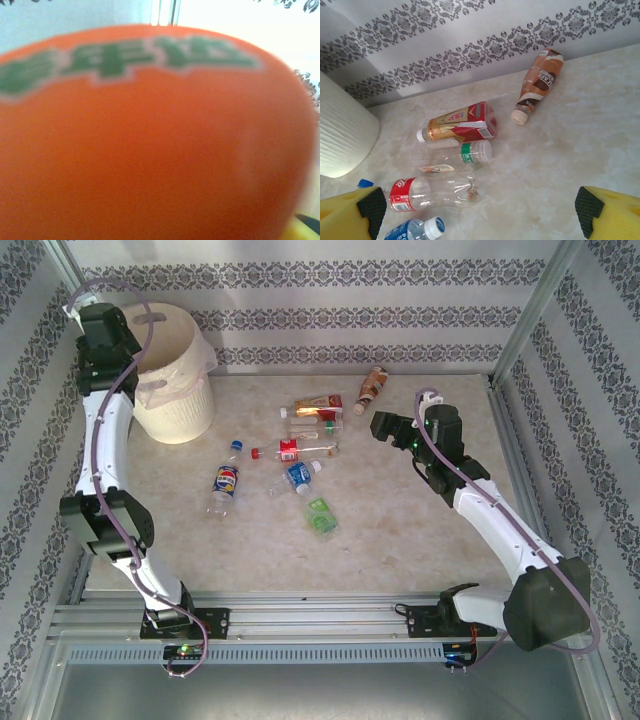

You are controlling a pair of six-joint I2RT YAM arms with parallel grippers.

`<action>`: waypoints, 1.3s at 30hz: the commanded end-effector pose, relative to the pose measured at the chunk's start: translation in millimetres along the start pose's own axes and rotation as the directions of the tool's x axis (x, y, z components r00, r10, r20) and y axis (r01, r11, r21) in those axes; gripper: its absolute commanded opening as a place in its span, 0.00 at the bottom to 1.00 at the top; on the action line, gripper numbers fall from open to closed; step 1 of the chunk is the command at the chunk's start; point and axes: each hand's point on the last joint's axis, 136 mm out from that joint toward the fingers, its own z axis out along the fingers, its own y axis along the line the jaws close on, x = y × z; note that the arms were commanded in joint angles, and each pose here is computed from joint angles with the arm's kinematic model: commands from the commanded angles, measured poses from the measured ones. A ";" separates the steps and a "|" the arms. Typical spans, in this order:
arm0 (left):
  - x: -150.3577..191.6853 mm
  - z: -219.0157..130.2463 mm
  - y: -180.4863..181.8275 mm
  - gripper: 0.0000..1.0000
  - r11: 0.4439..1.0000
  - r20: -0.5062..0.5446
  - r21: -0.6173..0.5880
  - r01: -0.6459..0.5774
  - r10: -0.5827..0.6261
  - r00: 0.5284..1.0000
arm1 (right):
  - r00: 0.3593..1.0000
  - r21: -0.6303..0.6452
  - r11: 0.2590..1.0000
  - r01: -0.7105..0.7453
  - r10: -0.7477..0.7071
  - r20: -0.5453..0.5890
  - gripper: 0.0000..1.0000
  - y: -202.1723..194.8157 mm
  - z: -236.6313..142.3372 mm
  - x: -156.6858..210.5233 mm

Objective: Put the plastic bottles in the bin

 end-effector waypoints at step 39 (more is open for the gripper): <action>64.4 -111.9 -118.1 1.00 0.941 -0.266 0.324 0.098 -0.009 0.964 | 0.984 0.135 0.975 -0.175 0.178 -0.009 0.98 -50.6 -1.4 30.2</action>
